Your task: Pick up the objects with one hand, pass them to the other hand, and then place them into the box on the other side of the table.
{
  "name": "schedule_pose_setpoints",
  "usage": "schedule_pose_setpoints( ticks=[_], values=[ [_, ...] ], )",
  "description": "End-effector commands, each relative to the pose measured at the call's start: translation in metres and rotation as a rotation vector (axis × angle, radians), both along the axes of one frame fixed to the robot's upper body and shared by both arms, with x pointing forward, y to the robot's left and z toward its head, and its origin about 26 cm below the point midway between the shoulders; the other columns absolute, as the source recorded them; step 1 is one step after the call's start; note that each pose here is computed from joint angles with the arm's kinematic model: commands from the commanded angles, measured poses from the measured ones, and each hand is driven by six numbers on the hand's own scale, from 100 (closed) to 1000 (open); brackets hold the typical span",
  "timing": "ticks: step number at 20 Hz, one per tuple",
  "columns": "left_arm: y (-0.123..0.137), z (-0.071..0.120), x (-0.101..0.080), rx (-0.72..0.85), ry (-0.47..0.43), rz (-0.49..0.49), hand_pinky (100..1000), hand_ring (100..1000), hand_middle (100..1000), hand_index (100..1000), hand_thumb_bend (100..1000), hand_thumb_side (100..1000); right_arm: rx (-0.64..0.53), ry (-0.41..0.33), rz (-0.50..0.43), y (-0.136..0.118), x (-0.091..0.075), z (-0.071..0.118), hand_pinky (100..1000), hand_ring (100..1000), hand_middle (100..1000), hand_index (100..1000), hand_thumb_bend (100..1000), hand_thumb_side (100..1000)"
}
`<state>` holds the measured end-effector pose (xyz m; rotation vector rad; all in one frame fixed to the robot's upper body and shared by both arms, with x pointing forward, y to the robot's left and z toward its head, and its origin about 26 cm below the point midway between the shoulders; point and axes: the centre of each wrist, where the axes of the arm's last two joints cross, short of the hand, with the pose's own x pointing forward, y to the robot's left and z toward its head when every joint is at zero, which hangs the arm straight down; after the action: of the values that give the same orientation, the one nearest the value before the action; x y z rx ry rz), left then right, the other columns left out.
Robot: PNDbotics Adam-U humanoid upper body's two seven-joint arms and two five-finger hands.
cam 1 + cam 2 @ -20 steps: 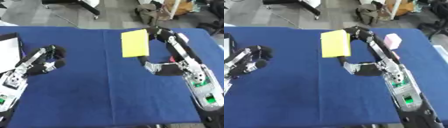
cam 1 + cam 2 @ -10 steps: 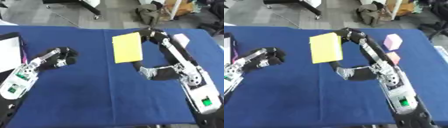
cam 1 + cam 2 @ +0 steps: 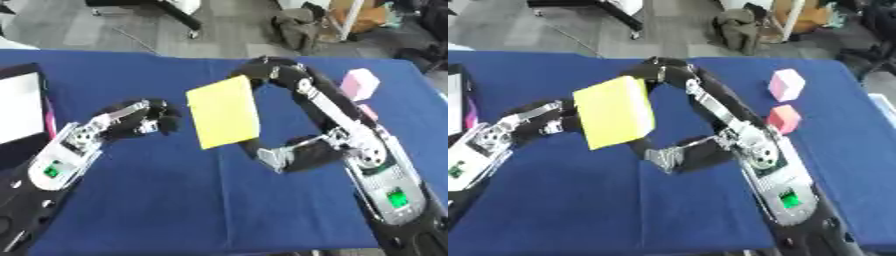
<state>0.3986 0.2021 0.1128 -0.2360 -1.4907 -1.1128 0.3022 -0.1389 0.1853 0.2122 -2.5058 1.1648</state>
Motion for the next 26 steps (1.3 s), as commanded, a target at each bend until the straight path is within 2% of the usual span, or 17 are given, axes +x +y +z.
schedule_pose_setpoints(
  ticks=[1,8,17,19,21,26],
  values=[
    [-0.009,0.011,0.002,-0.006,-0.021,-0.033,725,695,596,767,884,733,0.002,-0.040,0.040,0.005,-0.003,0.011,721,616,282,377,100,237],
    [-0.022,0.014,0.001,-0.040,0.005,-0.091,732,707,615,772,920,727,-0.005,-0.046,0.059,0.011,-0.002,0.011,716,605,282,377,100,232],
    [-0.015,0.024,-0.003,-0.054,0.025,-0.158,738,716,627,775,926,733,-0.006,-0.056,0.063,0.014,0.000,0.009,720,593,284,379,100,223],
    [-0.012,0.025,-0.002,-0.042,0.026,-0.157,738,716,628,776,922,734,-0.029,-0.097,0.055,0.015,-0.001,0.012,725,595,292,386,100,202],
    [-0.010,0.027,-0.001,-0.027,0.028,-0.159,738,716,628,776,919,735,-0.069,-0.159,0.045,0.018,-0.002,0.013,687,592,298,393,100,199],
    [-0.013,0.032,-0.001,-0.023,0.025,-0.176,737,715,625,775,918,734,-0.114,-0.211,0.029,0.025,0.002,0.008,683,592,302,396,100,197]
  ],
)
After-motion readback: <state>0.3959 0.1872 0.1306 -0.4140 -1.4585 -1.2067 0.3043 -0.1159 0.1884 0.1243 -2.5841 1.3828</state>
